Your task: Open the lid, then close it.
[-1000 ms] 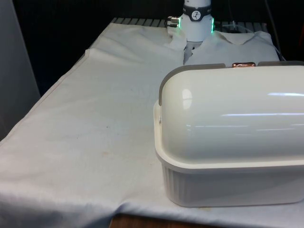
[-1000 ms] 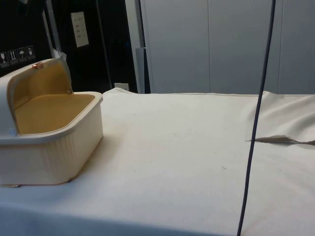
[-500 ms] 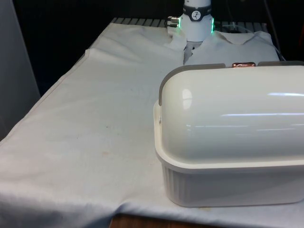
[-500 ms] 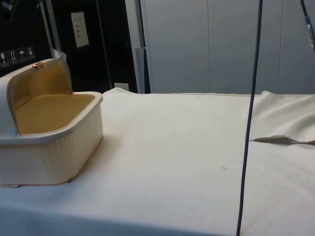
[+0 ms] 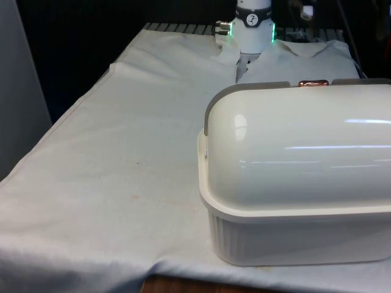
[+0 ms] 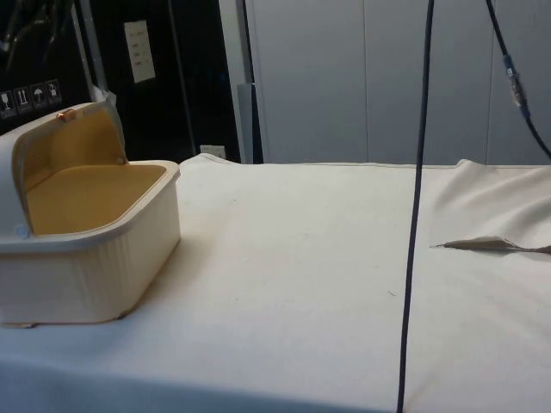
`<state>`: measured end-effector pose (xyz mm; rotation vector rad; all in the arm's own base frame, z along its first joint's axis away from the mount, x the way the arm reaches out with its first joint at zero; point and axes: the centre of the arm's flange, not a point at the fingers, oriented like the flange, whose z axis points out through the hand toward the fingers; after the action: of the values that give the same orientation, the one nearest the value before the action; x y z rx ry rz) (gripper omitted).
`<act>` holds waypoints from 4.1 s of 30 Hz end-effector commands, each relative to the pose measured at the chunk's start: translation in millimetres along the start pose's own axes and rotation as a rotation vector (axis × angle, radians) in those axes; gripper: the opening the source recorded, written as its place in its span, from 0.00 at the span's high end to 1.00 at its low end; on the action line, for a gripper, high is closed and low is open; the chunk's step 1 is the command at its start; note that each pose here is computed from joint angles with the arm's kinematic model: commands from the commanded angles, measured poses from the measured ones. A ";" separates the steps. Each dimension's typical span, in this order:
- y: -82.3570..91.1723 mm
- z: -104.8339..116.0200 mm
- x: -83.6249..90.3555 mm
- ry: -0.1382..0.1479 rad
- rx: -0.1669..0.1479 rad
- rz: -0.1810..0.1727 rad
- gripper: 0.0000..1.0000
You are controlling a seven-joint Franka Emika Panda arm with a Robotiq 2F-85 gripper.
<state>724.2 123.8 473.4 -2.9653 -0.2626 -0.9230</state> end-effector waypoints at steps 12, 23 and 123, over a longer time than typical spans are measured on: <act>0.7 6.2 -0.8 -0.005 -0.005 -0.003 0.67; -1.9 23.8 -9.5 -0.017 -0.008 -0.006 1.00; -0.1 42.9 -46.2 -0.078 -0.013 -0.016 1.00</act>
<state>712.8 120.4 411.4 -3.0170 -0.2822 -0.8172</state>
